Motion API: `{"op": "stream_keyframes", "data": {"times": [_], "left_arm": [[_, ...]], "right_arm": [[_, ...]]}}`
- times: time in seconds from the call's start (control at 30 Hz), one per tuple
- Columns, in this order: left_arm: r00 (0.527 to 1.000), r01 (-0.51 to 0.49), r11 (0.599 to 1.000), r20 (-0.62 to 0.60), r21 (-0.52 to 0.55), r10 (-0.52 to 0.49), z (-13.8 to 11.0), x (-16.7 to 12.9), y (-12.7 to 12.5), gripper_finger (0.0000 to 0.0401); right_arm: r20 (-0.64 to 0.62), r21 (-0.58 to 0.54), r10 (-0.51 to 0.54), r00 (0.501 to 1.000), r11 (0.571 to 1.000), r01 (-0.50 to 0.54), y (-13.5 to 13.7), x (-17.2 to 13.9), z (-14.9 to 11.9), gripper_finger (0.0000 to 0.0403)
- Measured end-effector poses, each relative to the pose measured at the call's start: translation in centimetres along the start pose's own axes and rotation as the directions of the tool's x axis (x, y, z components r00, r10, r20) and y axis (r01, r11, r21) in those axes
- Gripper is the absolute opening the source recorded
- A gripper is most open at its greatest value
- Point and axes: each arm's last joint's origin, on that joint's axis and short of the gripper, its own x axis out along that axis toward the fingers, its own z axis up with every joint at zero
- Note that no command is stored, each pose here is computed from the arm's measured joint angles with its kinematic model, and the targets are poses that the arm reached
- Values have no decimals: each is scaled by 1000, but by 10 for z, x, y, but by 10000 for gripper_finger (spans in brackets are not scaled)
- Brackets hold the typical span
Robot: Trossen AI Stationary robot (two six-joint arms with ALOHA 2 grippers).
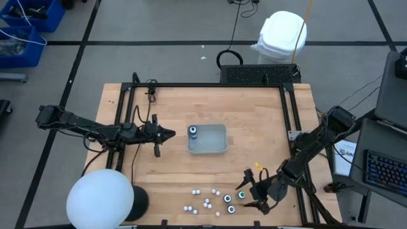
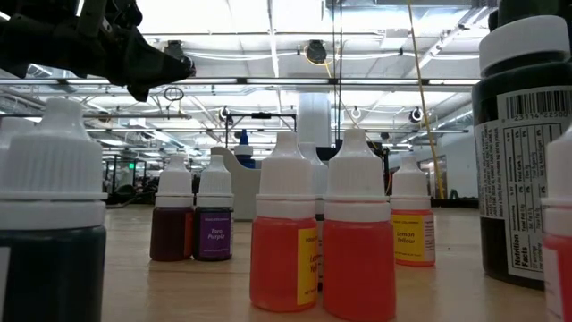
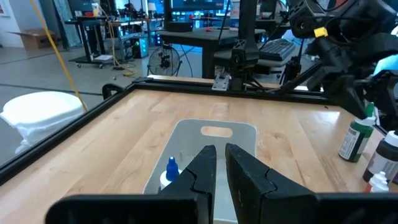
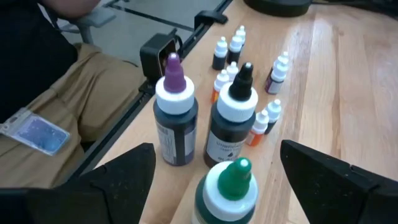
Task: Pick & Place food coloring
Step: Put the large green food coloring bottle into the gray bin
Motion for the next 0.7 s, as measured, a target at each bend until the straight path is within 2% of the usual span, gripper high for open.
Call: {"op": "stream_keyframes", "data": {"times": [0.3, 0.7], "left_arm": [[1000, 0, 1000, 0, -1, 0, 0, 0, 0, 42], [1000, -1, 1000, -2, 7, 1, 0, 0, 0, 42]], "right_arm": [[-12, 19, -38, 999, 999, 38, -2, 3, -3, 305], [-39, 86, -66, 997, 994, 69, -13, 5, -14, 225]]}}
